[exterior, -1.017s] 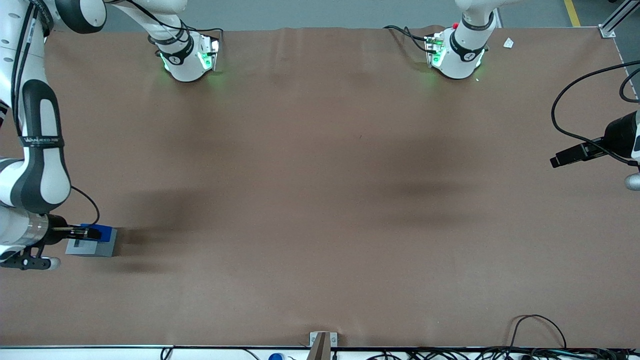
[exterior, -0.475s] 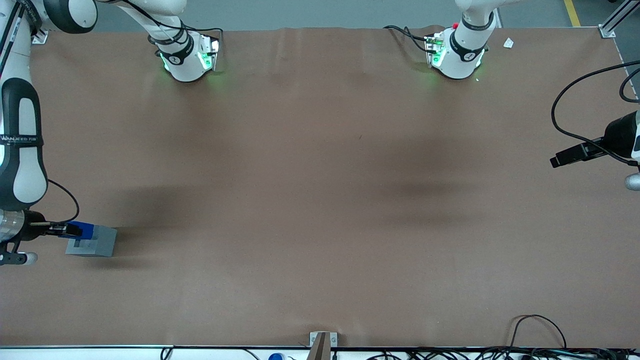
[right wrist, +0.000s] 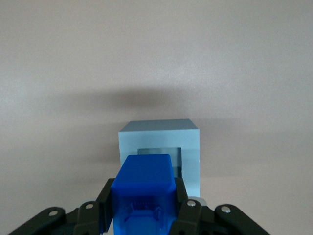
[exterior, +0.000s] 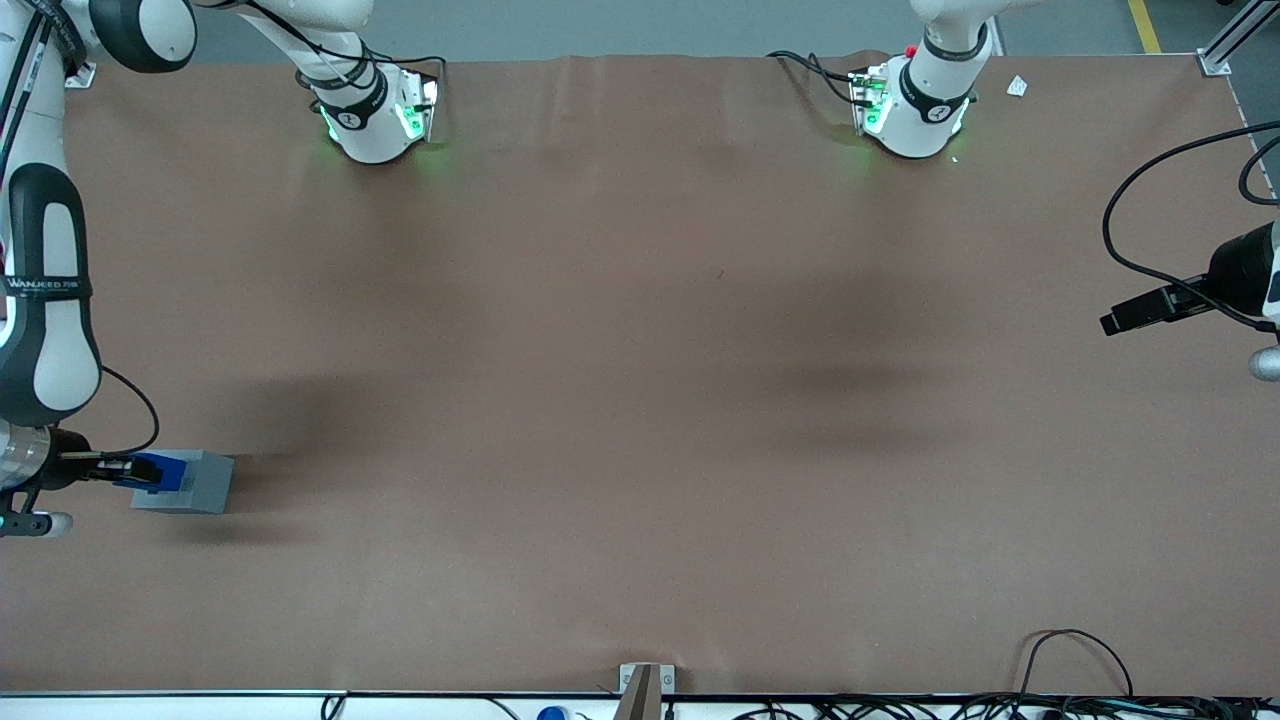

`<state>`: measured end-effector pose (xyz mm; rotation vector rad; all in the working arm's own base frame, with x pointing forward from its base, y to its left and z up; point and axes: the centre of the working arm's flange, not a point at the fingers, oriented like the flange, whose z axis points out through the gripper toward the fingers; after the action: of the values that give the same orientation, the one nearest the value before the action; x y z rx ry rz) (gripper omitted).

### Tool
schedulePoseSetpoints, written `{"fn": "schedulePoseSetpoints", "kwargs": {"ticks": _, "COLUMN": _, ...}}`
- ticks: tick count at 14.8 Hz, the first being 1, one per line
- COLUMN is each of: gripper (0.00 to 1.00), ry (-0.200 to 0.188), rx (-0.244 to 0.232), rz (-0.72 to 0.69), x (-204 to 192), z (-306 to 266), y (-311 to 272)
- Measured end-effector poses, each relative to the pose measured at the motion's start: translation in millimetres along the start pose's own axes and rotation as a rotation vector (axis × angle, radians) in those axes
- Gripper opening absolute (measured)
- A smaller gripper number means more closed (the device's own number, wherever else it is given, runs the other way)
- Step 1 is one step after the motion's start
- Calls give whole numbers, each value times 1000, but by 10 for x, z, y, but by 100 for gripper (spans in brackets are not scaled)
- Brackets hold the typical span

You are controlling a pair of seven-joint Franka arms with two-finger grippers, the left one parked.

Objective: Insert blue part into gray base with right arm
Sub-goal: 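Lower the blue block into the gray base's recess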

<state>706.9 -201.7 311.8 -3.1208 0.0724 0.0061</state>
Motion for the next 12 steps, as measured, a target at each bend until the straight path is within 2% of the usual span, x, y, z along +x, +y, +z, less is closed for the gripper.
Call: {"fn": "schedulePoseSetpoints", "kwargs": {"ticks": 12, "gripper": 51, "ry": 2, "rx": -3, "rz": 13, "x": -4, "z": 124, "y": 100}}
